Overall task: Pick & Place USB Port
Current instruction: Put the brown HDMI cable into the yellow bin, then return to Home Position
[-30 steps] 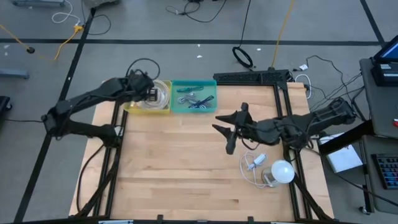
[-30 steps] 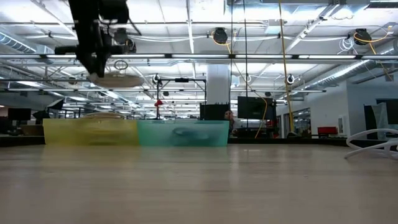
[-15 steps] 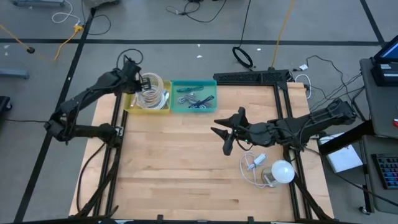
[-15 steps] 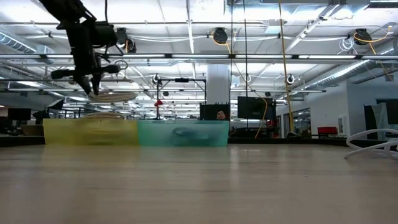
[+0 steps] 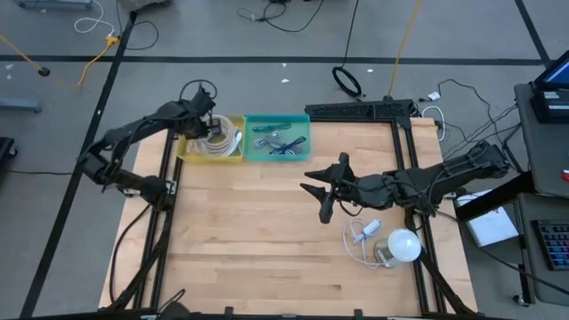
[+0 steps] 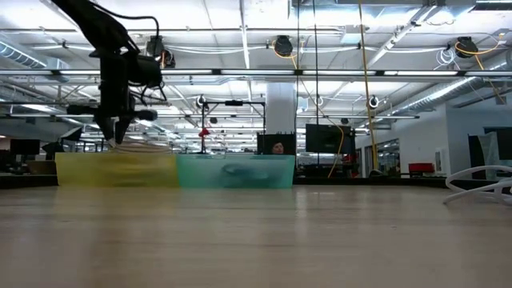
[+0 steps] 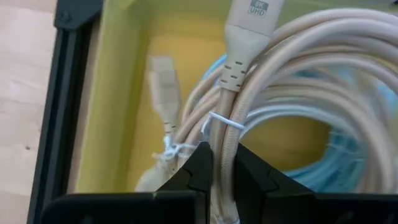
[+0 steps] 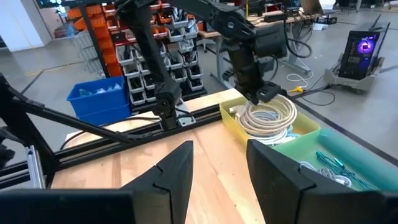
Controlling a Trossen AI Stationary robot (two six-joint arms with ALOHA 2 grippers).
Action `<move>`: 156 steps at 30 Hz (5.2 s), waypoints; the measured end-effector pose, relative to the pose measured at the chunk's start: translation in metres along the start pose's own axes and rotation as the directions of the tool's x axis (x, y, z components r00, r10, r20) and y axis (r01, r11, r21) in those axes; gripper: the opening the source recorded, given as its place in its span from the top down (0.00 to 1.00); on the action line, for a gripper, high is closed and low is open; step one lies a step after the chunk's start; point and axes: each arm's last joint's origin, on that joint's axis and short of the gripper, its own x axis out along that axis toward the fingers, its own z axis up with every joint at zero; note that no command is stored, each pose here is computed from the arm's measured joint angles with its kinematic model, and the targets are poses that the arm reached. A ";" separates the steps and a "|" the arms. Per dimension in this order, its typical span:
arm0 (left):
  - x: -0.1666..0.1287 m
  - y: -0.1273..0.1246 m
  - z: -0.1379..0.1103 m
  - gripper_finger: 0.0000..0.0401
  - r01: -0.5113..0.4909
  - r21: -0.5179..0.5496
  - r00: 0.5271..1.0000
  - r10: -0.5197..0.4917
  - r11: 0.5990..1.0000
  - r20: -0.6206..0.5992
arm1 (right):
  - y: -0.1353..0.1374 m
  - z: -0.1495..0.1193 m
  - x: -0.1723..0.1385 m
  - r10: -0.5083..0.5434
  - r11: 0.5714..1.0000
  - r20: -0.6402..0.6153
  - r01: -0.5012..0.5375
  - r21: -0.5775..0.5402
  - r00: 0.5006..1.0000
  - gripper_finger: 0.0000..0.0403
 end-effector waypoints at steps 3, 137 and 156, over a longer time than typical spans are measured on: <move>0.010 -0.002 -0.001 0.91 -0.048 0.035 0.998 0.049 0.998 -0.030 | 0.000 0.000 0.000 0.001 1.000 0.000 -0.001 0.002 1.000 0.65; 0.007 0.102 -0.157 0.97 0.725 0.185 0.640 -0.748 0.663 0.176 | -0.162 -0.205 -0.096 0.137 0.985 0.085 -0.145 0.094 0.987 1.00; 0.007 0.102 -0.157 0.94 0.726 0.185 0.638 -0.749 0.663 0.177 | -0.162 -0.205 -0.096 0.137 0.985 0.085 -0.145 0.096 0.987 1.00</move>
